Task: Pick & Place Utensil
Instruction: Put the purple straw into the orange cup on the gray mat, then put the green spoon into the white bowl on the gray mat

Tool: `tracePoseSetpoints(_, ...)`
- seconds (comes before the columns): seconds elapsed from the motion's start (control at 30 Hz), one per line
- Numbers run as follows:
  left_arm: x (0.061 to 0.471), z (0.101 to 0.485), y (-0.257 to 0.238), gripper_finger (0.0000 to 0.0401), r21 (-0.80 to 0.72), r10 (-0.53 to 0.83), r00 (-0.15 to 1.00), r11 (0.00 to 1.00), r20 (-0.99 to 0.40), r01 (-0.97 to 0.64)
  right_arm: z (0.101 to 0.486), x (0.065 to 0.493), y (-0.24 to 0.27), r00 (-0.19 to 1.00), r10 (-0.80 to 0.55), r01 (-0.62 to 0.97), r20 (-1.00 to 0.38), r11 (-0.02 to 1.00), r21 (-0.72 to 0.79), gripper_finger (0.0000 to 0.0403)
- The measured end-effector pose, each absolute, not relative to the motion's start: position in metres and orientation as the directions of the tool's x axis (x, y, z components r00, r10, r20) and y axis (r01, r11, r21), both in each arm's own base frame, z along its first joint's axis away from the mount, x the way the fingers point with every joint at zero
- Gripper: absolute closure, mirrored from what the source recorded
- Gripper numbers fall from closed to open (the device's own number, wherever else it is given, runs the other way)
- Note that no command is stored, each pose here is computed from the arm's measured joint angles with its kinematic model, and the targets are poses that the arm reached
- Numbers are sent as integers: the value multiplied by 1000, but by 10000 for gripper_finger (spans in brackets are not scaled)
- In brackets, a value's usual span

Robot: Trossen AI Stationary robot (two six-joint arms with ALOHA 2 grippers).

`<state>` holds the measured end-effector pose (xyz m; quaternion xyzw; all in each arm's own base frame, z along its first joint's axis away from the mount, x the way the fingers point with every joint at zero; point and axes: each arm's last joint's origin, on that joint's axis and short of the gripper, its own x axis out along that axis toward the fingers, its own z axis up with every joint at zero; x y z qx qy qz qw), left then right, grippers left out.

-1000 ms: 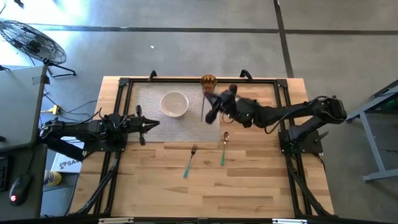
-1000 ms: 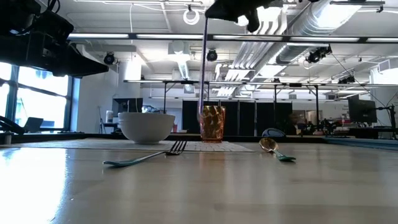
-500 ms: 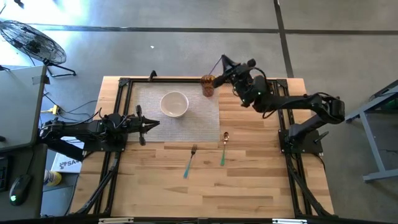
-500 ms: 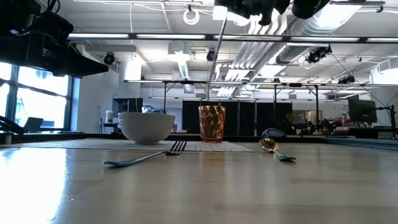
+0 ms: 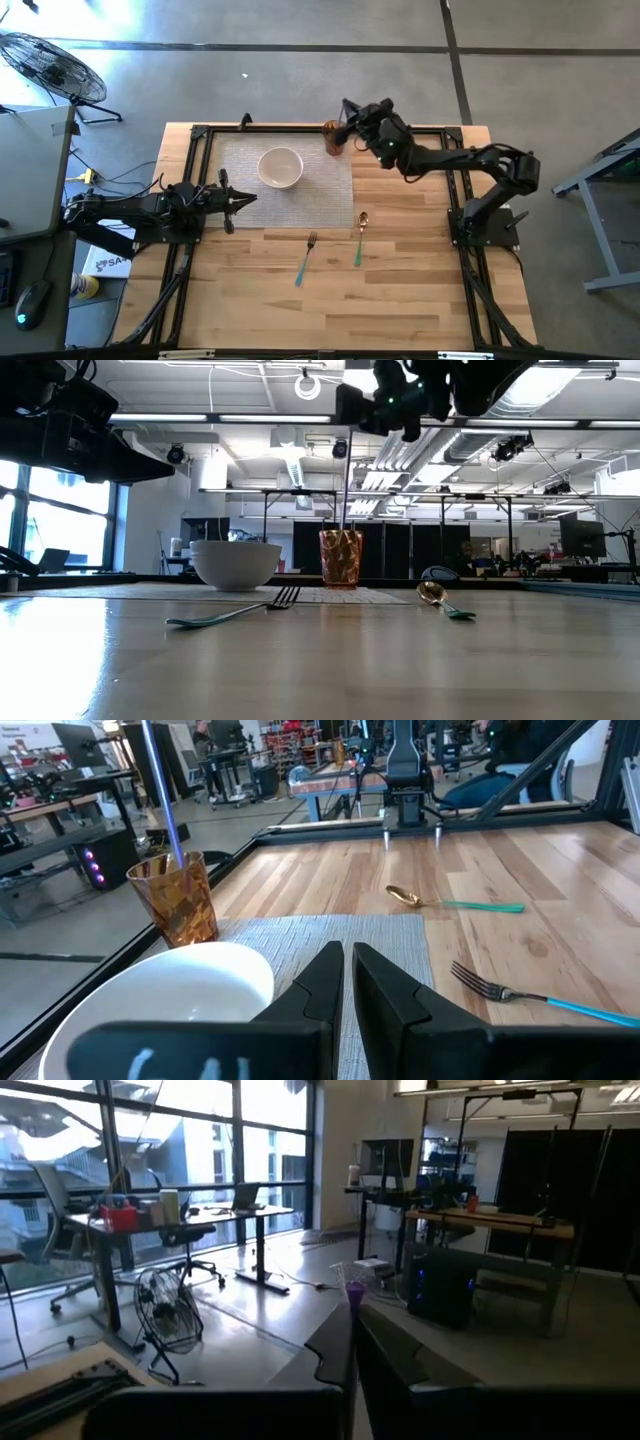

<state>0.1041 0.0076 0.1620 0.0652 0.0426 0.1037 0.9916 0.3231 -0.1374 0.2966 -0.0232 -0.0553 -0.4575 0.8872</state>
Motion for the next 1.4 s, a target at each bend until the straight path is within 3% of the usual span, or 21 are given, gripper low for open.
tracePoseSetpoints(0.53, 104, 161, 8, 377, 139, 211, 974, 970, -78, -199, 283, 326, -138, 602, -798, 797, 12, 600, -71, 327)
tracePoseSetpoints(0.73, 104, 161, 8, 377, 139, 211, 974, 970, -78, -199, 302, 321, -133, 655, -755, 749, -41, 655, -101, 300)
tracePoseSetpoints(1.03, 104, 161, 8, 377, 140, 210, 974, 970, -79, -198, 338, 310, -96, 645, -762, 742, -53, 641, -195, 277)
tracePoseSetpoints(1.2, 104, 161, 8, 377, 140, 210, 974, 970, -80, -198, 341, 307, -63, 718, -687, 658, -112, 722, -215, 272)
tracePoseSetpoints(1.4, 104, 161, 8, 377, 140, 210, 974, 970, -80, -198, 318, 312, -10, 805, -507, 479, -309, 862, -167, 273)
